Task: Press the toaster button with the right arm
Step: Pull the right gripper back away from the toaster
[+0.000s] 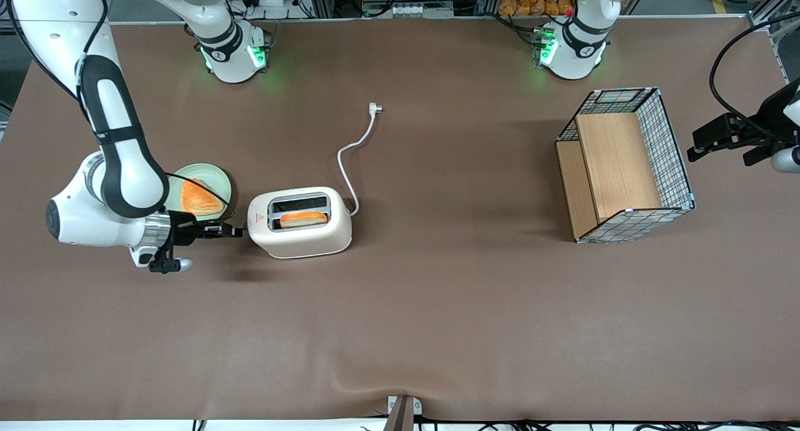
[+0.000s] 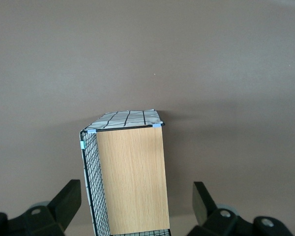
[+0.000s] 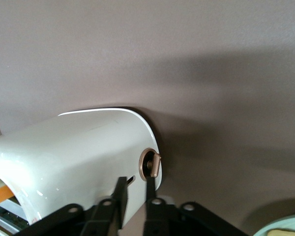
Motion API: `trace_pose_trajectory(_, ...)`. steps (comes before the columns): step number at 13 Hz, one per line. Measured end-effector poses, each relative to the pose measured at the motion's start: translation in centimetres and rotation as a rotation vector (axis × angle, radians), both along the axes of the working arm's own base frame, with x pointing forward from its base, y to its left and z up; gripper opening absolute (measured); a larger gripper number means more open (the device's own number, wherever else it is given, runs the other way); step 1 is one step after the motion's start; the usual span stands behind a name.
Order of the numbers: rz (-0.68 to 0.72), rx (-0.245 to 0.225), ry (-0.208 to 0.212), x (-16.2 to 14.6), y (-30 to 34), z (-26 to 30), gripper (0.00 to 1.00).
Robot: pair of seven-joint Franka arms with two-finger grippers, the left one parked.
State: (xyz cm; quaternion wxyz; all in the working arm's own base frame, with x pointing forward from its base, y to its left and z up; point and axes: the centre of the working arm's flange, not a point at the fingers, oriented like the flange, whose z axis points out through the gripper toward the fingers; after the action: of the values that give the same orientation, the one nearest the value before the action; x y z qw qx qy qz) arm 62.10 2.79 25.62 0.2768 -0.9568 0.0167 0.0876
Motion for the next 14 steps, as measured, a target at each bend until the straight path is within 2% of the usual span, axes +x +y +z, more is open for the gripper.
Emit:
trace_pose_trajectory(3,0.023,0.011,0.008,0.4,0.0,0.8,0.59)
trace_pose_trajectory(5,0.036,0.009,-0.002,1.1,-0.4,2.0,0.80)
trace_pose_trajectory(7,0.063,-0.018,-0.020,1.8,-0.9,3.2,0.99)
trace_pose_trajectory(10,0.130,-0.082,-0.054,3.2,-1.6,6.2,1.00)
trace_pose_trajectory(12,0.185,-0.148,-0.090,4.3,-2.0,8.9,1.00)
trace_pose_trajectory(14,0.232,-0.180,-0.110,5.2,-2.1,12.5,1.00)
